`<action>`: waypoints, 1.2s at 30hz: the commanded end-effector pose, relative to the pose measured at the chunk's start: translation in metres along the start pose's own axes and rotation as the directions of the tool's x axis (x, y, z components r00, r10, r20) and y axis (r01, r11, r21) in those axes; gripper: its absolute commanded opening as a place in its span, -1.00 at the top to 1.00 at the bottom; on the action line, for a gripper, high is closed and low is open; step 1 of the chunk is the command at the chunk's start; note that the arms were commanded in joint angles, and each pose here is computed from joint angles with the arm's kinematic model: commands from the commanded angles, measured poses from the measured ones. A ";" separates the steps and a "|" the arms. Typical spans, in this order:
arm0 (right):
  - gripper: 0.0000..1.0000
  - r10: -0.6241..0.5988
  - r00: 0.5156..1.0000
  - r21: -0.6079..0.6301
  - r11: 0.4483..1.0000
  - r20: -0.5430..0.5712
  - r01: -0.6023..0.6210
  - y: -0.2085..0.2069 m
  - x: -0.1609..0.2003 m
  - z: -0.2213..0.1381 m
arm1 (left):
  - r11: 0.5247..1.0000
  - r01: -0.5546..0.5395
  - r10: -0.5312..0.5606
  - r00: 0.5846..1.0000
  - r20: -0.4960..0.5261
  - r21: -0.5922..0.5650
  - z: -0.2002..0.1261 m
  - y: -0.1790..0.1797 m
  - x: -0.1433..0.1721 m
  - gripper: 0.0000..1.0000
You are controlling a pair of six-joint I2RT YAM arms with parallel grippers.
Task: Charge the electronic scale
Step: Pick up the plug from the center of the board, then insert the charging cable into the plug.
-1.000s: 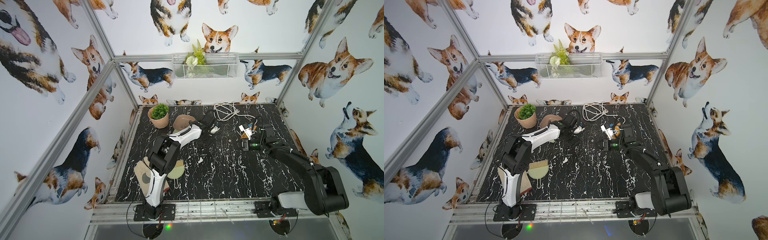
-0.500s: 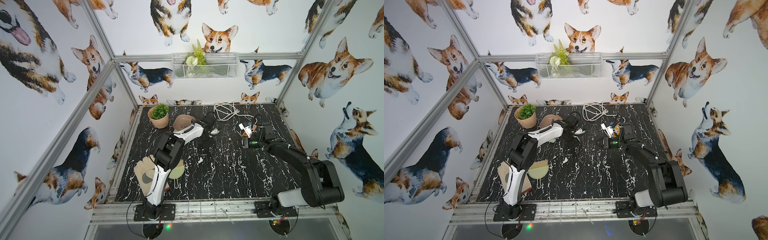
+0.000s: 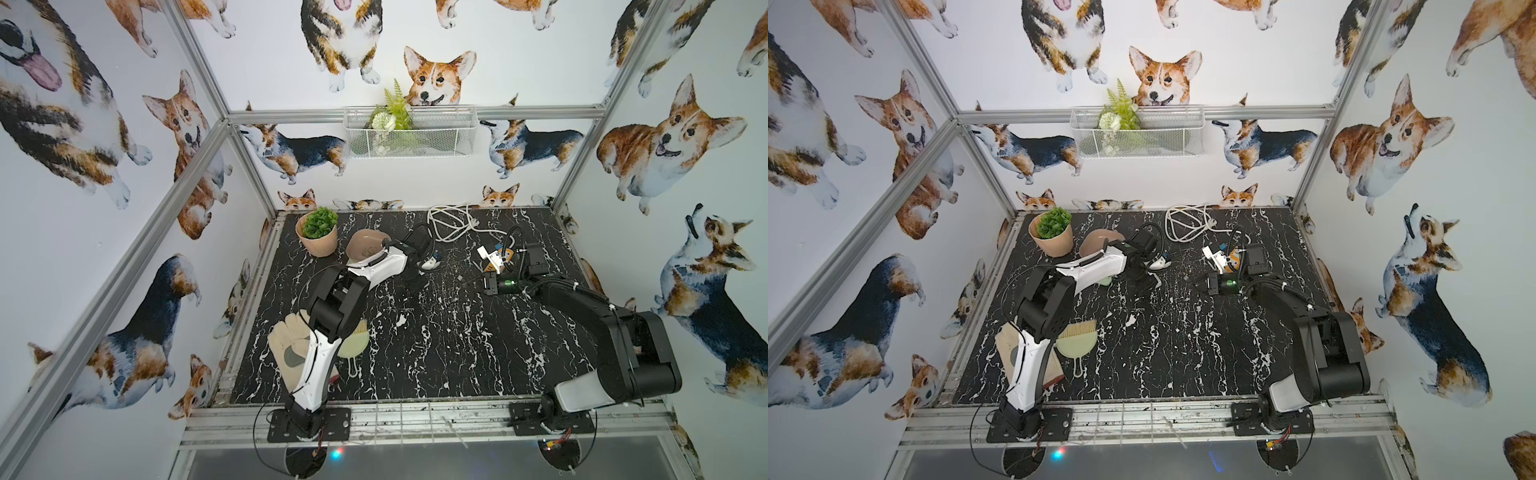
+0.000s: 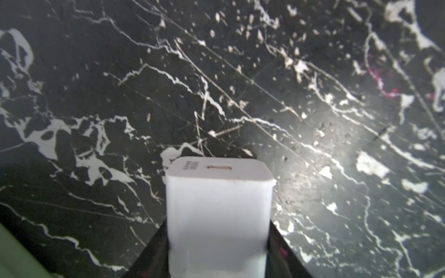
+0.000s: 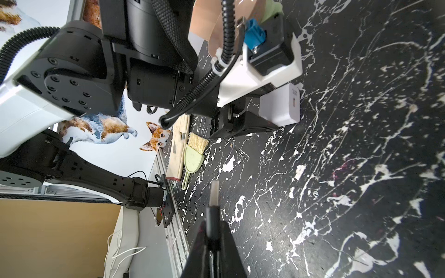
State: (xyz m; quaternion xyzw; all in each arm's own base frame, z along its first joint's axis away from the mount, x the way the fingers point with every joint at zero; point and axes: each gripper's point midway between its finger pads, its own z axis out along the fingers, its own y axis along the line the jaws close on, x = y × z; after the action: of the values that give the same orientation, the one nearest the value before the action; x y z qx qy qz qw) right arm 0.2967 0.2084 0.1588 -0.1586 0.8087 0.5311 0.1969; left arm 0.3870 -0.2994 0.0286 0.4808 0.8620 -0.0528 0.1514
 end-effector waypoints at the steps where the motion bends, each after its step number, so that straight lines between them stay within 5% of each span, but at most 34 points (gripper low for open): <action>1: 1.00 -0.039 0.999 -0.037 0.999 -0.022 0.038 0.009 0.002 -0.002 | 0.997 -0.060 0.054 0.990 0.129 0.040 -0.028 -0.012 -0.016 0.31; 5: 1.00 -0.091 0.996 -0.037 0.995 -0.021 0.090 0.015 -0.003 -0.004 | 0.994 -0.092 0.076 0.968 0.237 0.055 -0.069 -0.024 -0.023 0.63; 8: 1.00 -0.115 0.993 -0.075 0.991 -0.023 0.113 0.028 -0.011 -0.006 | 0.992 -0.125 0.109 0.928 0.357 0.021 -0.103 -0.033 -0.025 0.61; 13: 1.00 -0.110 0.993 -0.120 0.987 -0.042 0.105 0.046 -0.026 0.000 | 0.961 -0.218 0.276 0.776 0.567 -0.170 -0.154 -0.045 -0.022 0.59; 17: 1.00 -0.161 0.970 -0.128 0.982 -0.180 0.139 0.064 -0.011 0.019 | 0.841 -0.311 0.534 0.615 0.581 -0.443 -0.180 -0.050 -0.019 0.74; 20: 1.00 -0.171 0.958 -0.185 0.974 -0.232 0.129 0.076 -0.005 0.025 | 0.802 -0.279 0.575 0.603 0.554 -0.529 -0.187 -0.040 -0.016 0.90; 22: 1.00 -0.175 0.953 -0.212 0.970 -0.246 0.123 0.081 -0.003 0.027 | 0.783 -0.306 0.596 0.619 0.511 -0.541 -0.185 -0.037 -0.013 0.90; 28: 1.00 -0.197 0.933 -0.208 0.968 -0.302 0.137 0.088 0.008 0.033 | 0.715 -0.305 0.666 0.572 0.479 -0.629 -0.201 -0.032 -0.017 0.90; 36: 1.00 -0.201 0.920 -0.154 0.976 -0.337 0.156 0.086 0.008 0.032 | 0.699 -0.408 0.701 0.555 0.448 -0.588 -0.199 -0.048 -0.005 0.90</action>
State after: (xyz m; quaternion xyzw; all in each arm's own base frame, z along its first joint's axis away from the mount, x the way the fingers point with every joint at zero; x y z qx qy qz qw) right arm 0.2590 0.2739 0.2116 -0.3235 0.7781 0.5303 0.0925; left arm 0.3129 -0.2788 0.2134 0.6173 0.5665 0.0199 0.5455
